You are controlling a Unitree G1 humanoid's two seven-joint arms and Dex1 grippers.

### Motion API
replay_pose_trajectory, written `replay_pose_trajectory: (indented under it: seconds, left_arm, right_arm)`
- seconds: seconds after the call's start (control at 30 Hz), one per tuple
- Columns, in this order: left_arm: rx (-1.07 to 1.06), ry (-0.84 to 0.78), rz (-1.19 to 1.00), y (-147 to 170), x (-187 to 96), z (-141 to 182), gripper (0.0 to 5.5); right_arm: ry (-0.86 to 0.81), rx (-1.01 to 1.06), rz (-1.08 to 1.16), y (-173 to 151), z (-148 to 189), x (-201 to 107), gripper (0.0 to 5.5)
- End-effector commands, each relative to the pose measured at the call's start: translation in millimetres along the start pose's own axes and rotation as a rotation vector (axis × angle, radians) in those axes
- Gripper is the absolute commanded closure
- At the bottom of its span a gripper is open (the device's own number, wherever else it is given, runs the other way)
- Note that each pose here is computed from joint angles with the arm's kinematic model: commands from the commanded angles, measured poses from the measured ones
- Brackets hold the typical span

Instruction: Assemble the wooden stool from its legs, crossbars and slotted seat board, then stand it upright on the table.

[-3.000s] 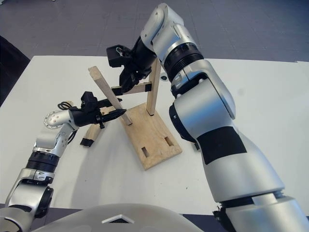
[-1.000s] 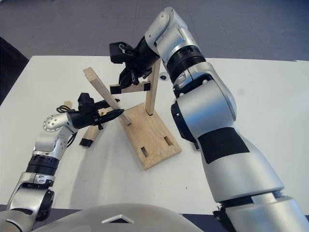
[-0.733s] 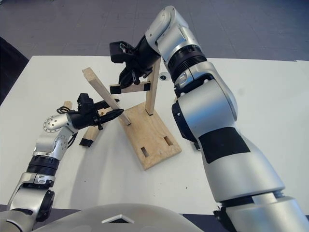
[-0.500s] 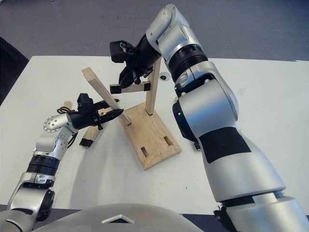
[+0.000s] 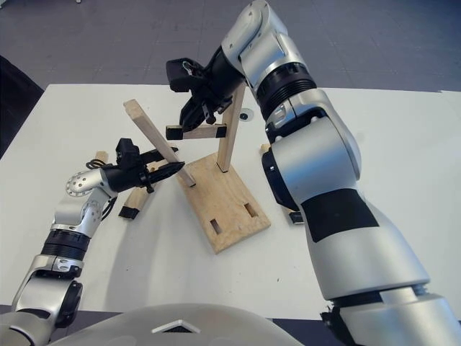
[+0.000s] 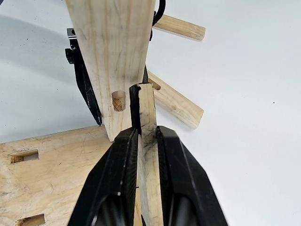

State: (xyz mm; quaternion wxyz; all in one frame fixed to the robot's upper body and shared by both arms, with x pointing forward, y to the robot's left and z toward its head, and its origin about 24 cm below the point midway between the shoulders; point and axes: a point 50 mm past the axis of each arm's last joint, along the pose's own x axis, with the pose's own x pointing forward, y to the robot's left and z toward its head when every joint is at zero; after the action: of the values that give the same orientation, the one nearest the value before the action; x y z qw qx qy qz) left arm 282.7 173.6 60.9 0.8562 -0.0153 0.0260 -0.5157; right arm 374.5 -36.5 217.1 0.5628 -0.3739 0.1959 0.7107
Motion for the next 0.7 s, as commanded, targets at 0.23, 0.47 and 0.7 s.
replay_pose_trajectory:
  seconds: [0.23,0.47,0.7]
  left_arm:
    - [-0.134,0.191,0.124,9.5,-27.9,-38.1,3.45]
    - [-0.131,0.166,0.136,7.1,-29.9,-38.3,3.45]
    - [-0.132,0.139,0.150,-3.3,-33.0,-42.7,3.45]
  right_arm:
    - [0.077,0.028,0.073,8.6,-24.2,10.8,5.02]
    - [0.093,0.035,0.098,12.8,-33.6,21.2,5.02]
    - [0.111,0.033,0.120,16.0,-38.7,29.4,5.02]
